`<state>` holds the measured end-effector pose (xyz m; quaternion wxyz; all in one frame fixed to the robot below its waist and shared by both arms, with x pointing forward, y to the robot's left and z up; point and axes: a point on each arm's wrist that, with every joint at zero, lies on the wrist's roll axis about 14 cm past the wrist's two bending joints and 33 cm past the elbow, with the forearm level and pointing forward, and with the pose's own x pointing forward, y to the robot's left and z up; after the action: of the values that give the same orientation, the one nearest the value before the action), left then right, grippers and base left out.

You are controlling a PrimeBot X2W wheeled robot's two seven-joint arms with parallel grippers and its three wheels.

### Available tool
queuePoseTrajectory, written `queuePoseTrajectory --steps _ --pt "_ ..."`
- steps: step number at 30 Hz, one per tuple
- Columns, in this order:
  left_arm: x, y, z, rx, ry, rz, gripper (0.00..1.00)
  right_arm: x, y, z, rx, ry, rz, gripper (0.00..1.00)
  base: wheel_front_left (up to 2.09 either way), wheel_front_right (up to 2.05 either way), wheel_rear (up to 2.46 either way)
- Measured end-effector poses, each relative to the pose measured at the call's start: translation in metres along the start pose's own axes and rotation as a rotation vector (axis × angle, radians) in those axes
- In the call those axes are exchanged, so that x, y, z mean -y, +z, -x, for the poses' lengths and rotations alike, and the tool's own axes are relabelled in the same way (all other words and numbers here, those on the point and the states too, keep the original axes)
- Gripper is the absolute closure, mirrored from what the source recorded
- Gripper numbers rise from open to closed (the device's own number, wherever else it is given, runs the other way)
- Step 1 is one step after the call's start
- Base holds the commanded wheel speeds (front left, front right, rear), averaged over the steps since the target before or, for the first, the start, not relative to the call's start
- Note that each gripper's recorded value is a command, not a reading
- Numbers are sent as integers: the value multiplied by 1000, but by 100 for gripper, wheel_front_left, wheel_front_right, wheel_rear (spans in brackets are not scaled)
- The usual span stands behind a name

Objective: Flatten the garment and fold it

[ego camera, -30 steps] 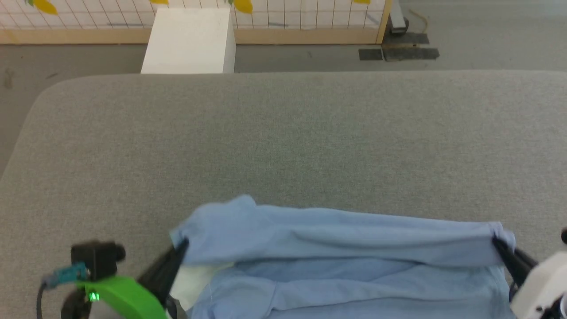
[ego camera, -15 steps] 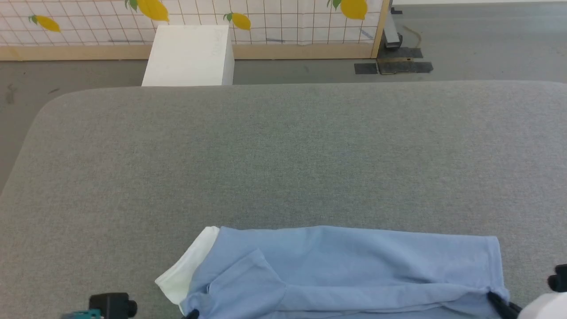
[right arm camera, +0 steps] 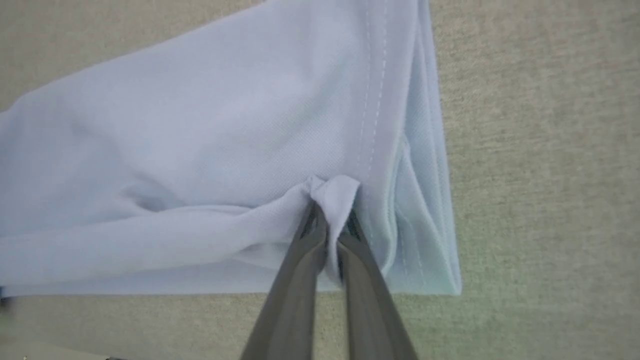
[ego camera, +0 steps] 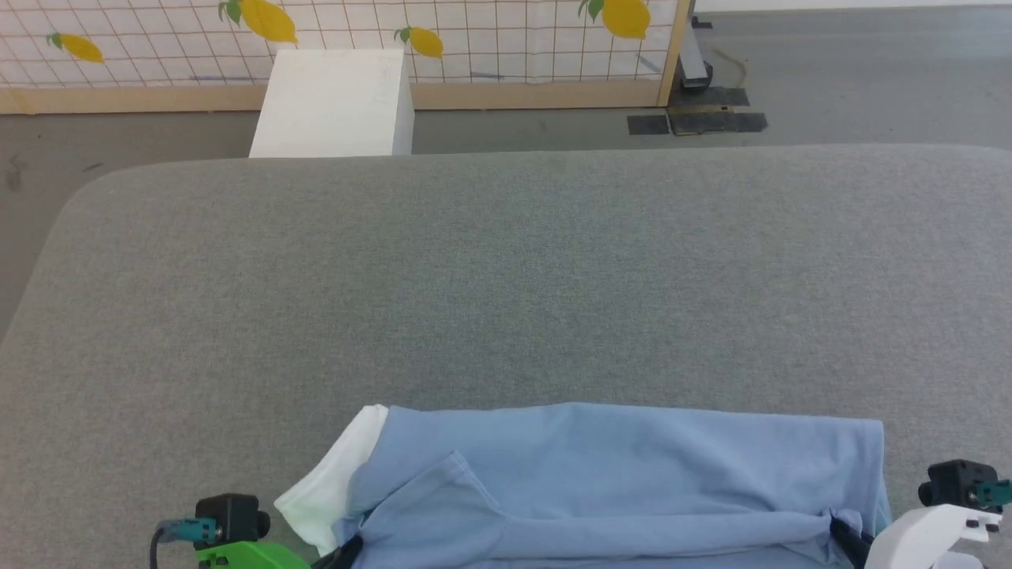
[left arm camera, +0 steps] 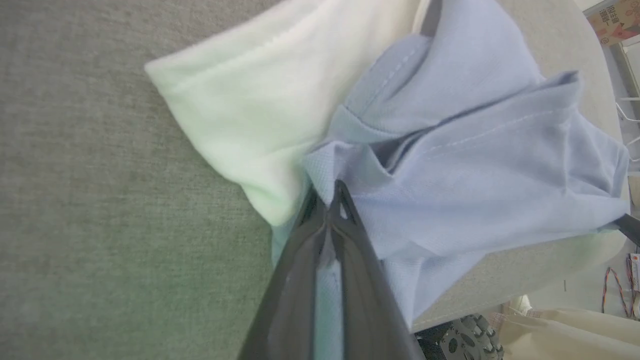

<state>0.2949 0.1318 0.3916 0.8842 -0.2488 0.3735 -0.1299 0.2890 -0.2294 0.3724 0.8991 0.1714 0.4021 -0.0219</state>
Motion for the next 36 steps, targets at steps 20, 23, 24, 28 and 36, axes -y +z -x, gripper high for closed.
queuePoseTrajectory --steps 20,23,24,28,36 --pt "32 116 59 647 -40 -99 0 -8 73 55 284 31 29 0 0 0 0" --pt "31 136 77 799 7 -131 0 -3 85 63 362 -9 65 0 0 0 0" --pt "30 143 82 843 32 -149 0 -3 86 63 376 -19 72 0 0 0 0" --pt "33 165 107 995 122 -305 0 5 78 59 364 -63 95 0 0 0 0" --pt "28 142 106 981 178 -362 0 18 46 36 241 -98 82 0 0 0 0"
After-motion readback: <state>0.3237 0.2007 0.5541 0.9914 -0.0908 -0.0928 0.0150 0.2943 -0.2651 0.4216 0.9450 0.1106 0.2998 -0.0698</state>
